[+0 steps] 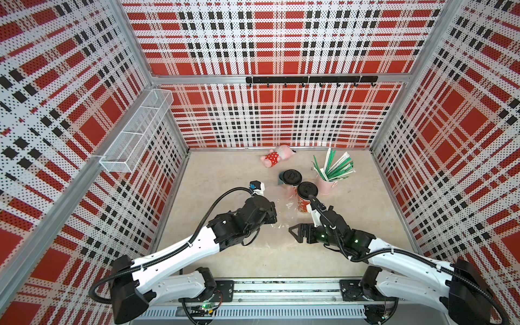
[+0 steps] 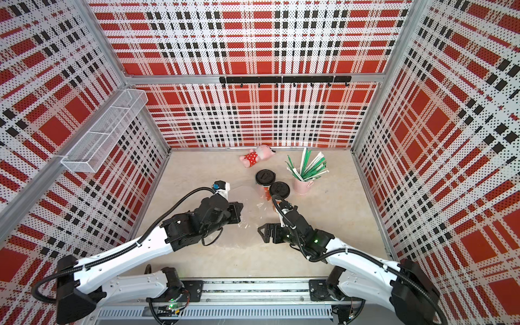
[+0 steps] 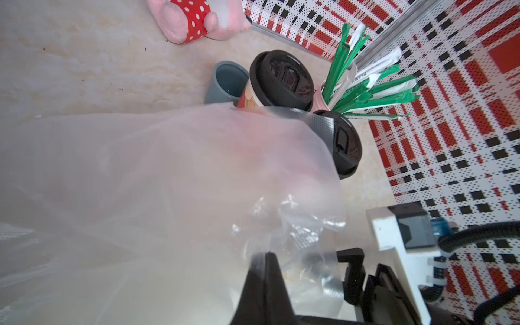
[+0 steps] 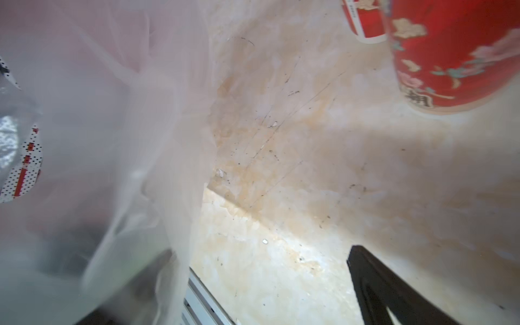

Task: Pack milk tea into plastic carrier bags
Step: Adjust the plastic carrier bag at the center of the board.

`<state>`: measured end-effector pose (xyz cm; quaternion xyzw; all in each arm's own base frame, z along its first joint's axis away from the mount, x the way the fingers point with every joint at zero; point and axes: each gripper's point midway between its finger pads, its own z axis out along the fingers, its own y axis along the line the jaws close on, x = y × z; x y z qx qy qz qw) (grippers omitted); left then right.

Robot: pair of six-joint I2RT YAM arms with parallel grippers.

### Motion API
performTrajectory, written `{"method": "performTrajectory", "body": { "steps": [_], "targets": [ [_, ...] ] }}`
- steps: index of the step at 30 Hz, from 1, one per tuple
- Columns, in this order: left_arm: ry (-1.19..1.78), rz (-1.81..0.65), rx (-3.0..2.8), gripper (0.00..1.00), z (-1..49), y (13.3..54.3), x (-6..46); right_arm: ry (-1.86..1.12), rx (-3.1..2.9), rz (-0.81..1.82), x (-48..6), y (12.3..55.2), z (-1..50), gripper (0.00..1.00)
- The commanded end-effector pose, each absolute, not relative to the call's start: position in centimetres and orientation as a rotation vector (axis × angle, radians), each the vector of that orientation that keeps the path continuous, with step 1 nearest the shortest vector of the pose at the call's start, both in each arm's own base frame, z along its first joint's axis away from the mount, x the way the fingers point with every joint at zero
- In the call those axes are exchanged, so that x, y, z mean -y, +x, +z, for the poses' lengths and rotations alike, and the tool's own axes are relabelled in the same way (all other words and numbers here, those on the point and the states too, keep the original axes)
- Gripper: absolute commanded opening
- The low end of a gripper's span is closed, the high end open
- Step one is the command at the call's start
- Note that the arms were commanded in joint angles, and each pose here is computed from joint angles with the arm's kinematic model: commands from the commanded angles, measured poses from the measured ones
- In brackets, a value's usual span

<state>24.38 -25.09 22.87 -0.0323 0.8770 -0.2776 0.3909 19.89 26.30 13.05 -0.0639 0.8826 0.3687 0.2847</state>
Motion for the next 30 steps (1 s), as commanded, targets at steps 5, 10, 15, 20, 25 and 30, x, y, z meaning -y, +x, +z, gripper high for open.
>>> {"method": "performTrajectory", "body": {
  "steps": [5,10,15,20,25,30],
  "targets": [
    [-0.07,-0.83,-2.201,0.0,24.0,24.0,25.8,-0.111,-2.217,1.03,-28.6,22.1,17.7,0.86],
    [-0.078,-0.912,-2.15,0.0,25.7,24.1,26.1,-0.169,-2.158,1.01,-29.0,22.7,20.1,0.78],
    [-0.108,-1.022,-2.083,0.0,27.5,24.2,25.9,-0.186,-2.198,0.917,-28.9,23.4,20.7,0.49],
    [-0.134,-1.138,-1.993,0.0,29.1,24.0,25.4,-0.147,-2.166,0.892,-27.8,23.5,24.0,0.2],
    [-0.154,-1.293,-1.895,0.0,30.6,23.6,25.9,-0.139,-2.222,0.849,-27.4,23.1,26.2,0.06],
    [-0.169,-1.329,-1.846,0.0,31.0,23.6,25.5,-0.128,-2.389,0.599,-26.2,22.9,26.2,0.04]
  ]
}}
